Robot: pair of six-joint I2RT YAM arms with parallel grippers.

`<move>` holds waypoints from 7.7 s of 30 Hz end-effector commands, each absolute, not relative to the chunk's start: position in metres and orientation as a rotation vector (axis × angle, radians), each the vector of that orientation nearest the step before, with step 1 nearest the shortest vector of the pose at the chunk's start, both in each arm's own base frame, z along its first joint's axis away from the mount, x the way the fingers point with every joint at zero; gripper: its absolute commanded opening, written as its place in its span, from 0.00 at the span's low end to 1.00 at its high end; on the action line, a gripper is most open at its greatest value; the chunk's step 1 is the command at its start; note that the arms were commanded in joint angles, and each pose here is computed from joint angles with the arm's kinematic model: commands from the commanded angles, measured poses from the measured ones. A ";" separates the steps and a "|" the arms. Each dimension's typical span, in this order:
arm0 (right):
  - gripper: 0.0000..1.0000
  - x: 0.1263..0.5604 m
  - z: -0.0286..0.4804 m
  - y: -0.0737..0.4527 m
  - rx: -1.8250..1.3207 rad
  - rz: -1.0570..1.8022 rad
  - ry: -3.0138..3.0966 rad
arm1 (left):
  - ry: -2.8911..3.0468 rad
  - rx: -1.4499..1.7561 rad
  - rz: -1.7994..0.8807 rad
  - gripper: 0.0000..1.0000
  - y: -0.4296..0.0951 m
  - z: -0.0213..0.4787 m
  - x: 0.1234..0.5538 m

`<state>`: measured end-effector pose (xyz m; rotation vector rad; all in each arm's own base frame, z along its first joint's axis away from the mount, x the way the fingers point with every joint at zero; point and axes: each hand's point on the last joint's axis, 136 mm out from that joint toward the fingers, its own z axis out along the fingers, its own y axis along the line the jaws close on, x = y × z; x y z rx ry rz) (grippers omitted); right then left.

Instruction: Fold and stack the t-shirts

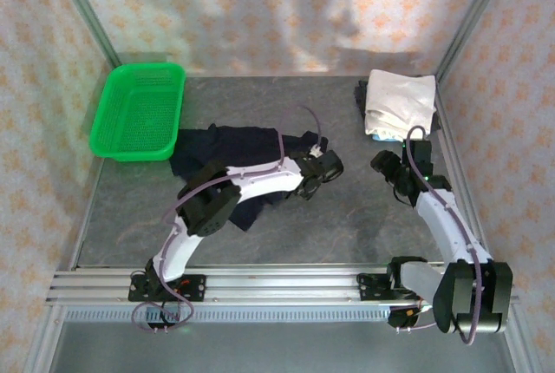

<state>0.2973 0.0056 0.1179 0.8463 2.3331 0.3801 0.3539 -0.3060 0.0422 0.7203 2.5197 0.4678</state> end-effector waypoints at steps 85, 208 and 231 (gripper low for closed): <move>0.00 0.539 0.275 0.147 0.327 0.287 2.304 | 2.185 -0.221 -0.219 0.00 -0.062 0.342 0.499; 0.13 0.299 0.030 0.017 0.925 0.042 2.642 | 2.695 -0.211 0.176 0.00 -0.065 0.112 0.448; 0.00 0.298 0.053 0.009 0.854 -0.021 2.636 | 2.541 -0.485 -0.165 0.66 -0.070 0.081 0.185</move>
